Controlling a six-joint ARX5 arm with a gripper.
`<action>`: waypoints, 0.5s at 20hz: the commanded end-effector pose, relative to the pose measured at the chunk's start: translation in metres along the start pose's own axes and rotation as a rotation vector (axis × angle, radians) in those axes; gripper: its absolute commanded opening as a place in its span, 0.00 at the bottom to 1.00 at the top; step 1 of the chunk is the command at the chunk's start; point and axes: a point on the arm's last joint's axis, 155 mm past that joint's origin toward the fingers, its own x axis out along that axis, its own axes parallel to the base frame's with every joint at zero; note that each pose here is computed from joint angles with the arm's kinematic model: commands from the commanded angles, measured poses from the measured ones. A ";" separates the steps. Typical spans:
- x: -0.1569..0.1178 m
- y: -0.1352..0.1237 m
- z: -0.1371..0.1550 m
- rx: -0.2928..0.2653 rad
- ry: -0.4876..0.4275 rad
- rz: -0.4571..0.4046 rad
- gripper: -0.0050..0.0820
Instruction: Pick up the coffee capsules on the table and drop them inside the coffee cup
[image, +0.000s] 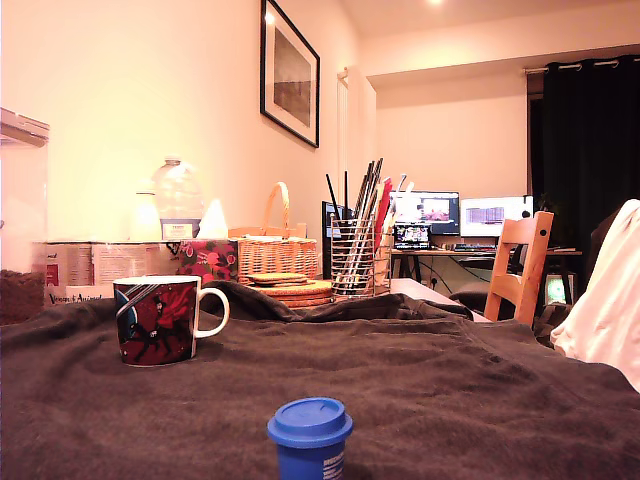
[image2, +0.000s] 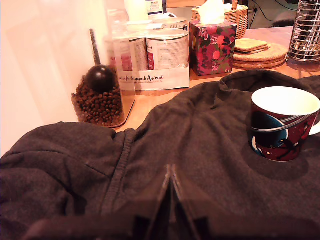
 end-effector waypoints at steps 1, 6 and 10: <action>0.001 0.000 -0.009 -0.003 0.019 -0.002 0.04; 0.001 0.000 -0.008 -0.003 0.017 -0.002 0.04; 0.001 -0.012 -0.006 -0.020 0.008 -0.065 0.04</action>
